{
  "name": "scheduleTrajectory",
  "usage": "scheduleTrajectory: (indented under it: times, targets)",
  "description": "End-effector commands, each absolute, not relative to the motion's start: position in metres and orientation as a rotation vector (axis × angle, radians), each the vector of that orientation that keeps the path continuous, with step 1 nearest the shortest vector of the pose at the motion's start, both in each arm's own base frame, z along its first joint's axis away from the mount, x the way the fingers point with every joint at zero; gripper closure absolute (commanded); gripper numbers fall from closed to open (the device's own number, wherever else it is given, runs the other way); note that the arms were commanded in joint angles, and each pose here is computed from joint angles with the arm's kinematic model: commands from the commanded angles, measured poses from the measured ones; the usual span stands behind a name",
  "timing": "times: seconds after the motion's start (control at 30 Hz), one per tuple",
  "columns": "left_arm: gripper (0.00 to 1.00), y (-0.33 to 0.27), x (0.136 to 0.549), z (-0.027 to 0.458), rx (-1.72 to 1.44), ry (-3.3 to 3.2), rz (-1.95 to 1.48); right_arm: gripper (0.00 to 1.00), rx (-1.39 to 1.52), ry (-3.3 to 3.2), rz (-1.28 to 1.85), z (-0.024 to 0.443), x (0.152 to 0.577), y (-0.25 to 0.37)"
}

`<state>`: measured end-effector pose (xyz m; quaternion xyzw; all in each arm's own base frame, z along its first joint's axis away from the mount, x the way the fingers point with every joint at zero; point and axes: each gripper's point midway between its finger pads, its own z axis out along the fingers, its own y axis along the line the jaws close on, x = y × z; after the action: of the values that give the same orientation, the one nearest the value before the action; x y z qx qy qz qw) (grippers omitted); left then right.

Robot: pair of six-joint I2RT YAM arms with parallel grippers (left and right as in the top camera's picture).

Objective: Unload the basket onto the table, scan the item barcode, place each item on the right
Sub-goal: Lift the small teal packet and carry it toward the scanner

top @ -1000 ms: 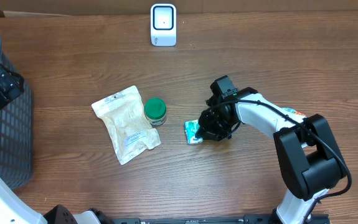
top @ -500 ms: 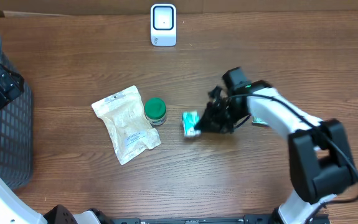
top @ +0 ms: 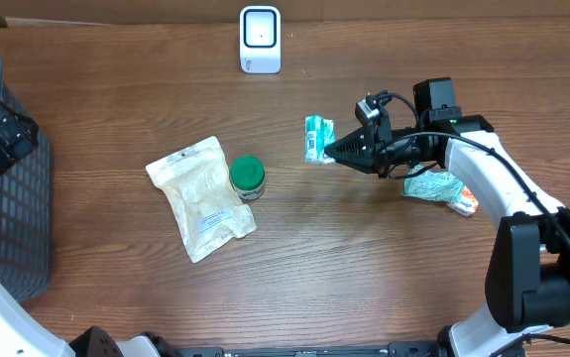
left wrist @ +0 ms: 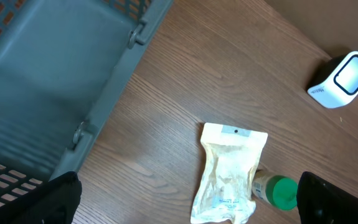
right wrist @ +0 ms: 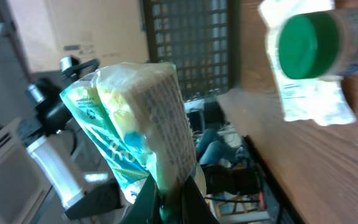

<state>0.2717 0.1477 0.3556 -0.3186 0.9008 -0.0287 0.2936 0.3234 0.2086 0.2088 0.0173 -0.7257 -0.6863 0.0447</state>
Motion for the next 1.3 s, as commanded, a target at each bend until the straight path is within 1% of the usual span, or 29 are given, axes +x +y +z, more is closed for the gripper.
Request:
scheduleTrajectory:
  times: [0.0, 0.33, 0.6, 0.83, 0.9, 0.93, 1.0, 1.1, 1.17, 1.27]
  targets:
    - [0.00, 0.150, 0.272, 0.358, -0.861, 2.387, -0.073, 0.96, 0.054, -2.120, -2.149, 0.231, 0.322, 0.206]
    - [0.00, 0.150, 0.272, 0.358, -0.861, 2.387, -0.073, 0.96, 0.004, -2.099, -2.117, 0.238, 0.335, 0.207]
    - [0.00, 0.150, 0.272, 0.358, -0.861, 2.387, -0.073, 0.96, 0.088, -2.144, -2.156, 0.244, 0.343, 0.208]
    - [0.00, 0.150, 0.272, 0.358, -0.861, 2.387, -0.073, 0.96, -0.001, -2.350, -2.077, 0.220, 0.360, 0.217]
    - [0.00, 0.150, 0.272, 0.358, -0.862, 2.387, -0.073, 0.96, -0.046, -2.432, -2.017, 0.208, 0.363, 0.219]
    - [0.01, 0.150, 0.272, 0.358, -0.861, 2.387, -0.073, 0.96, -0.106, -2.555, -1.912, 0.188, 0.367, 0.219]
    - [0.00, 0.150, 0.272, 0.358, -0.862, 2.387, -0.073, 0.96, -0.188, -2.694, -1.747, 0.162, 0.369, 0.214]
    - [0.00, 0.150, 0.272, 0.358, -0.861, 2.387, -0.073, 0.96, -0.253, -2.864, -1.506, 0.132, 0.369, 0.206]
    - [0.00, 0.150, 0.272, 0.358, -0.862, 2.387, -0.072, 0.96, -0.266, -2.928, -1.408, 0.123, 0.369, 0.203]
    - [0.00, 0.150, 0.272, 0.358, -0.861, 2.387, -0.073, 0.96, -0.257, -3.013, -1.294, 0.125, 0.374, 0.201]
